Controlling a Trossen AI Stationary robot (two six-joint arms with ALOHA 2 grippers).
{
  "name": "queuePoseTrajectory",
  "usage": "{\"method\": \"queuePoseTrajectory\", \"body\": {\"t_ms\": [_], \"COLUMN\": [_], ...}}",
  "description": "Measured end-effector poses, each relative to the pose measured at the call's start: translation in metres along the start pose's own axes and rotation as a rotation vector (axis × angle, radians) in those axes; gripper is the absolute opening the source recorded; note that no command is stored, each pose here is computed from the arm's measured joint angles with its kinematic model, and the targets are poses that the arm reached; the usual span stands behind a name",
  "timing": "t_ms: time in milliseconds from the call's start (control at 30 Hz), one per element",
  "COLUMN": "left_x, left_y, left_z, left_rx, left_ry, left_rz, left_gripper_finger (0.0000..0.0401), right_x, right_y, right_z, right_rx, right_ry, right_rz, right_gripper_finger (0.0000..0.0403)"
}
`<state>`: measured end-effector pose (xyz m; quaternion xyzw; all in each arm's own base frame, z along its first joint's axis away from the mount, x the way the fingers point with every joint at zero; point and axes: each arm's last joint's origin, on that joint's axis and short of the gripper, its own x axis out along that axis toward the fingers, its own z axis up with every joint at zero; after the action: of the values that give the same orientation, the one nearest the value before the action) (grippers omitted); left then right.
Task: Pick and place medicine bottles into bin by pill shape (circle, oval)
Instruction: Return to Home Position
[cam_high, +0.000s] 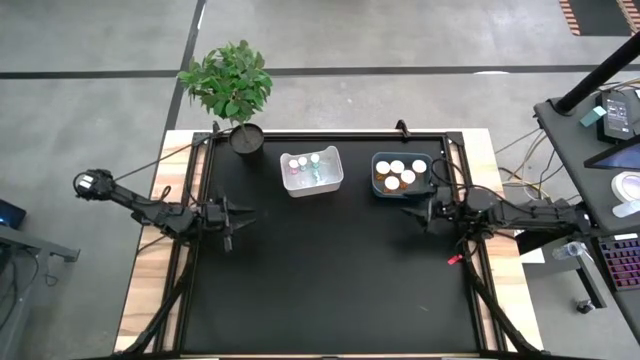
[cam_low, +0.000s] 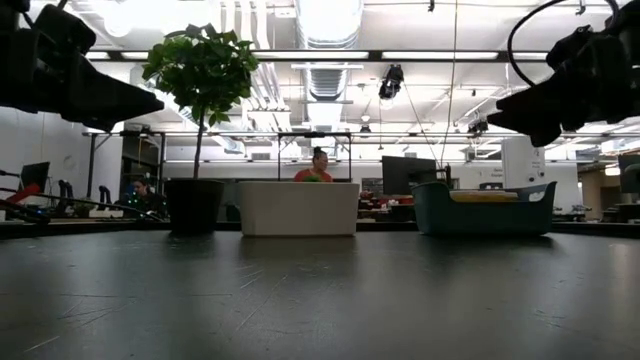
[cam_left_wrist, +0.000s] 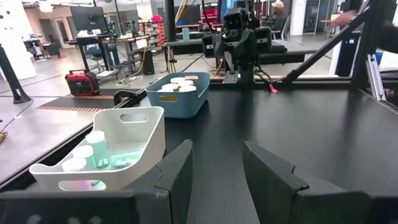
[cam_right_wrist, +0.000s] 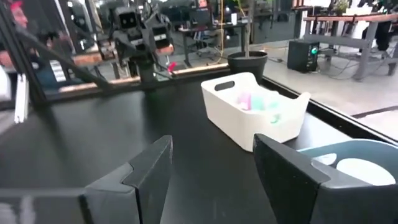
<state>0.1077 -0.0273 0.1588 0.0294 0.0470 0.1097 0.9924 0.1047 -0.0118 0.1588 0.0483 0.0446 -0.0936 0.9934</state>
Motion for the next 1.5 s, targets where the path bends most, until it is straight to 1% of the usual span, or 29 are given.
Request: {"method": "queuePoseTrajectory", "body": {"t_ms": [67,333,400,567,700,767,867,1200,1400,1500], "left_x": [0.000,0.002,0.002,0.002,0.003,0.003,0.003,0.003,0.003,0.003], "left_y": [0.000,-0.001,-0.001,-0.002,-0.002,-0.002,-0.002,-0.002,-0.003,-0.002], "left_z": [0.000,-0.003,-0.003,-0.004,-0.005,-0.005,-0.006,-0.006,-0.006,-0.006], "left_rx": [0.003,0.019,0.022,0.028,0.033,0.035,0.038,0.040,0.040,0.040], "left_ry": [0.005,0.026,0.030,0.040,0.046,0.049,0.053,0.056,0.056,0.056], "left_rz": [0.000,0.000,0.000,-0.001,-0.001,-0.001,-0.001,-0.001,-0.001,-0.001], "left_gripper_finger": [0.0122,0.0122,0.0122,0.0122,0.0122,0.0122,0.0122,0.0122,0.0122,0.0122], "right_x": [0.001,0.001,0.001,-0.001,-0.003,-0.004,-0.004,-0.004,-0.004,-0.005], "right_y": [0.000,0.000,0.000,0.001,0.002,0.002,0.002,0.002,0.002,0.002], "right_z": [0.000,0.000,0.000,0.007,0.019,0.023,0.026,0.026,0.027,0.027], "right_rx": [-0.037,-0.263,-0.281,-0.265,-0.342,-0.361,-0.338,-0.138,-0.094,-0.094], "right_ry": [0.005,0.007,0.004,0.031,-0.007,-0.021,-0.027,-0.026,-0.027,-0.027], "right_rz": [-0.001,-0.001,0.000,0.001,0.000,-0.001,-0.002,0.001,0.001,0.001], "right_gripper_finger": [0.0215,0.0215,0.0215,0.0215,0.0215,0.0215,0.0215,0.0215,0.0215,0.0215]}}
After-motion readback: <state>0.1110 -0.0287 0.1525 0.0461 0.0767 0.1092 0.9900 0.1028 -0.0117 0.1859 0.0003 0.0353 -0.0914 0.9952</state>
